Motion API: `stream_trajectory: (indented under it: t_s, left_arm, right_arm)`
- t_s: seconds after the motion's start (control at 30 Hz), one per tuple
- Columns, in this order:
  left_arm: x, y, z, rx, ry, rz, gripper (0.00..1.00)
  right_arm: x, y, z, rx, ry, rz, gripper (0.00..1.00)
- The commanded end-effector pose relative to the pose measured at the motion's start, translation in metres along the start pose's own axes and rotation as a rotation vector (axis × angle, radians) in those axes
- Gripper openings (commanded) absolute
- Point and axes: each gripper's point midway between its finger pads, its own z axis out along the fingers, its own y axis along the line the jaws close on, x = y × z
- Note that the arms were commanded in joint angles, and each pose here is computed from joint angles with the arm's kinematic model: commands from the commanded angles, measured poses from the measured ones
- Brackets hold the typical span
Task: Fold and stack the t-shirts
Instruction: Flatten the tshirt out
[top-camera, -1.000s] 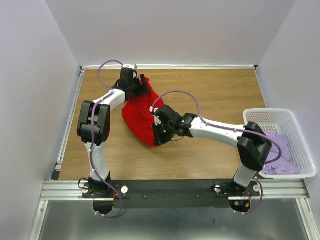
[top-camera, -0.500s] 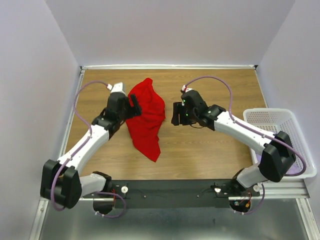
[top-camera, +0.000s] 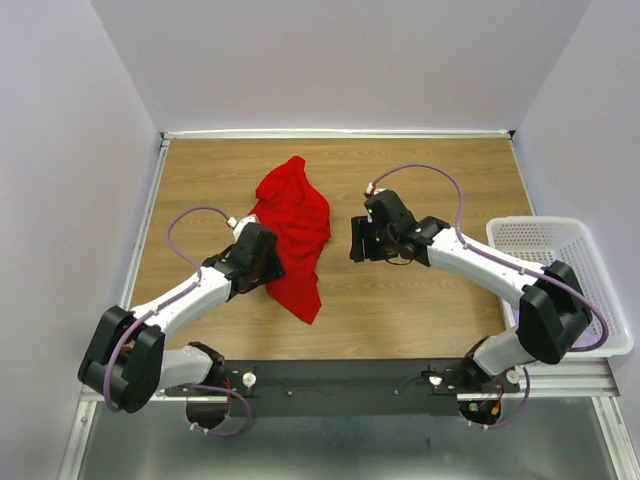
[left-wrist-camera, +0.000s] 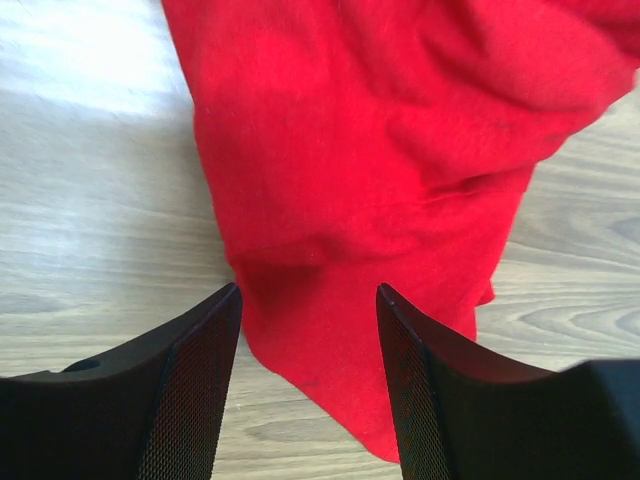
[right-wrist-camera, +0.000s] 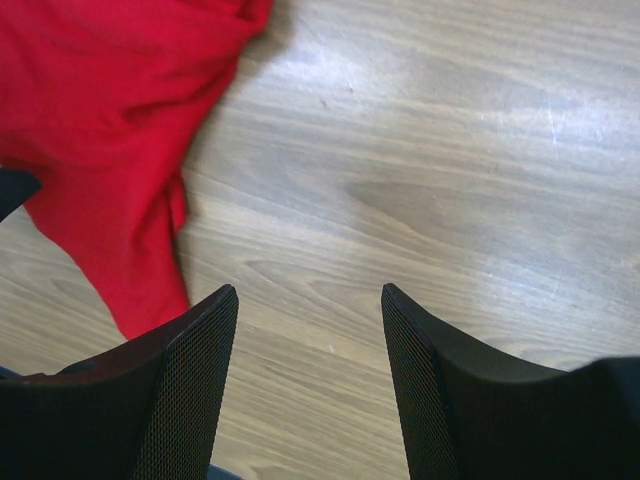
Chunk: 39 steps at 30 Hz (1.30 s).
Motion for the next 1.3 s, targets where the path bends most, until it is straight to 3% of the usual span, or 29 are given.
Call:
stream_trajectory:
  t_s: [0.0, 0.47, 0.87, 0.97, 1.07, 1.13, 1.27]
  left_arm:
    - [0.012, 0.001, 0.006, -0.042, 0.018, -0.025, 0.64]
    - [0.042, 0.022, -0.004, -0.212, 0.080, 0.005, 0.64]
    - [0.048, 0.018, 0.009, -0.214, 0.102, 0.023, 0.60]
    - [0.057, 0.019, 0.013, -0.229, 0.125, 0.045, 0.46]
    - [0.062, 0.019, 0.014, -0.225, 0.133, 0.048, 0.24]
    - [0.060, 0.018, 0.012, -0.217, 0.127, 0.046, 0.02]
    - [0.023, 0.001, -0.014, -0.212, 0.048, 0.061, 0.00]
  right_arm:
    - [0.013, -0.003, -0.001, -0.014, 0.025, -0.022, 0.67]
    - [0.026, -0.005, 0.007, -0.033, 0.053, -0.056, 0.67]
    - [0.037, -0.002, 0.010, -0.070, 0.079, -0.047, 0.67]
    - [0.040, -0.001, 0.011, -0.080, 0.086, -0.046, 0.67]
    - [0.043, 0.000, 0.011, -0.092, 0.085, -0.040, 0.67]
    - [0.040, 0.002, 0.012, -0.101, 0.069, -0.026, 0.67]
    - [0.039, 0.005, 0.020, -0.113, 0.057, -0.004, 0.67]
